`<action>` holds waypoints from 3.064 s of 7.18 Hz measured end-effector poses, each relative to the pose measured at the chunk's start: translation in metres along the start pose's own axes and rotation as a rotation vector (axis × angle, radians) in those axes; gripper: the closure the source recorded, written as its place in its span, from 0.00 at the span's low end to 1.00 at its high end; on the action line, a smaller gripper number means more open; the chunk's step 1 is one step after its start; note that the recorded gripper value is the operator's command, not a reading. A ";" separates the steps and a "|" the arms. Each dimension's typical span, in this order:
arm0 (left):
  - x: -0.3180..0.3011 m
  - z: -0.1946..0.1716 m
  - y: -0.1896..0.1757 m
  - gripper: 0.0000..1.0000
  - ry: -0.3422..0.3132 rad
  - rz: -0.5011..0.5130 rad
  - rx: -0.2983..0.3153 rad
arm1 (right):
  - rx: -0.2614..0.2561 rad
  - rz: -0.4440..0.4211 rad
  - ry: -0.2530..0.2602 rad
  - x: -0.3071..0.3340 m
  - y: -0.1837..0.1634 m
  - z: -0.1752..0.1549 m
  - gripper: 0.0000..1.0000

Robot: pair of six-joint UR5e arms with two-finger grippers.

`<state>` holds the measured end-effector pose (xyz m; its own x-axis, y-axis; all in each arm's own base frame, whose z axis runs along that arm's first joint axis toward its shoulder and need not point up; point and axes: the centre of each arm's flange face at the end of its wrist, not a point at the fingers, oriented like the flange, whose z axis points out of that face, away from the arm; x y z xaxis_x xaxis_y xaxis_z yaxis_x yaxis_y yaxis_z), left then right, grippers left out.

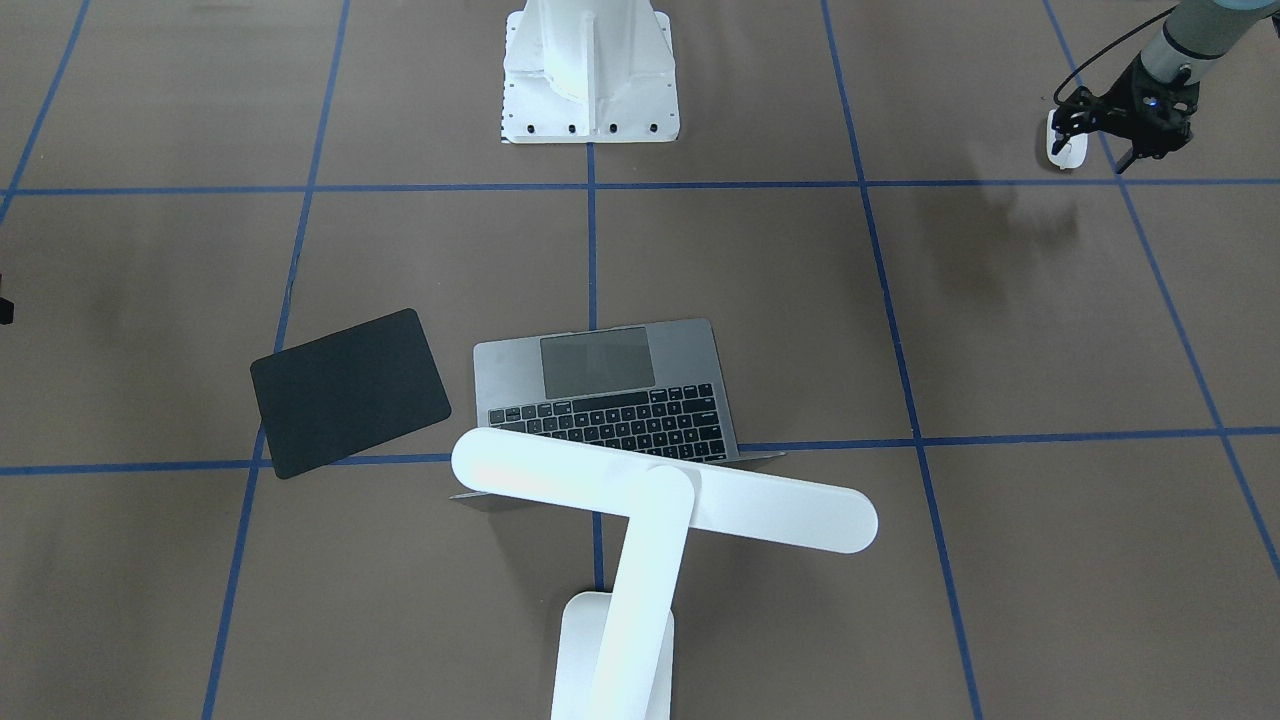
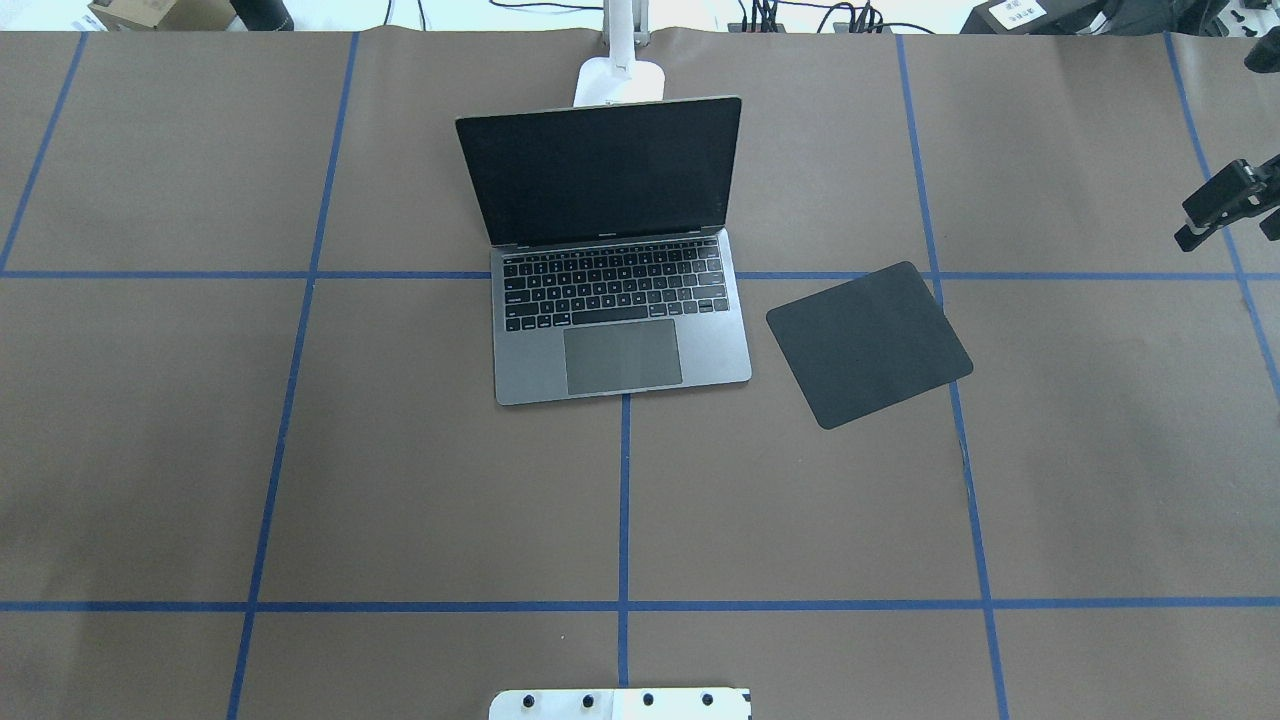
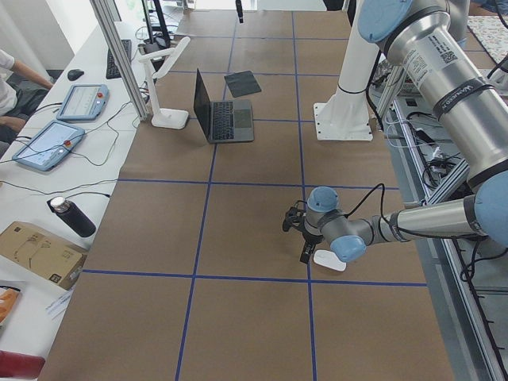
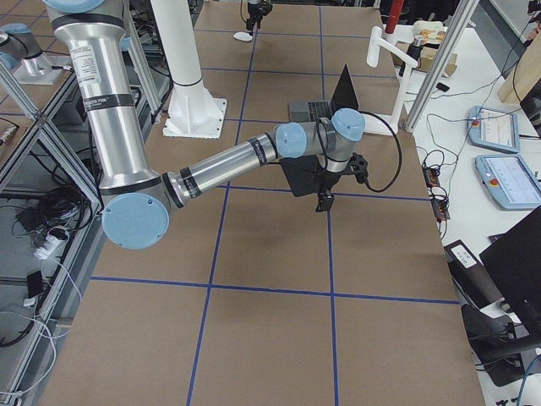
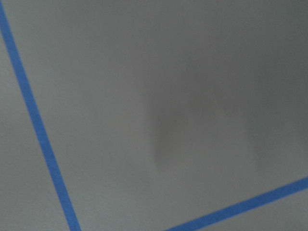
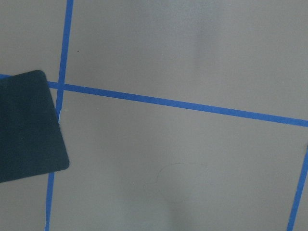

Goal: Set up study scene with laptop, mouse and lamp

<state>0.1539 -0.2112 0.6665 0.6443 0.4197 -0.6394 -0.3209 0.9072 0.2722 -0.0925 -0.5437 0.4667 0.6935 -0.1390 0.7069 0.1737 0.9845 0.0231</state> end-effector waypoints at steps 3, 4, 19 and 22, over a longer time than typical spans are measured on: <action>0.003 0.016 0.013 0.00 0.005 0.034 -0.065 | -0.004 0.005 -0.002 0.001 0.000 0.002 0.02; 0.001 0.020 0.017 0.00 0.003 0.036 -0.080 | -0.005 0.006 -0.003 0.001 0.000 0.002 0.02; 0.006 0.039 0.041 0.22 0.037 -0.011 -0.209 | -0.034 0.012 -0.004 0.002 -0.007 0.017 0.02; 0.007 0.039 0.042 0.24 0.045 -0.012 -0.216 | -0.037 0.012 -0.004 0.002 -0.008 0.018 0.02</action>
<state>0.1719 -0.1688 0.7012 0.6188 0.4026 -0.6745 -0.4574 0.8828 0.1073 -0.1051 -0.5500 0.4807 0.6929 -0.1271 0.7098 0.1913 0.9815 -0.0109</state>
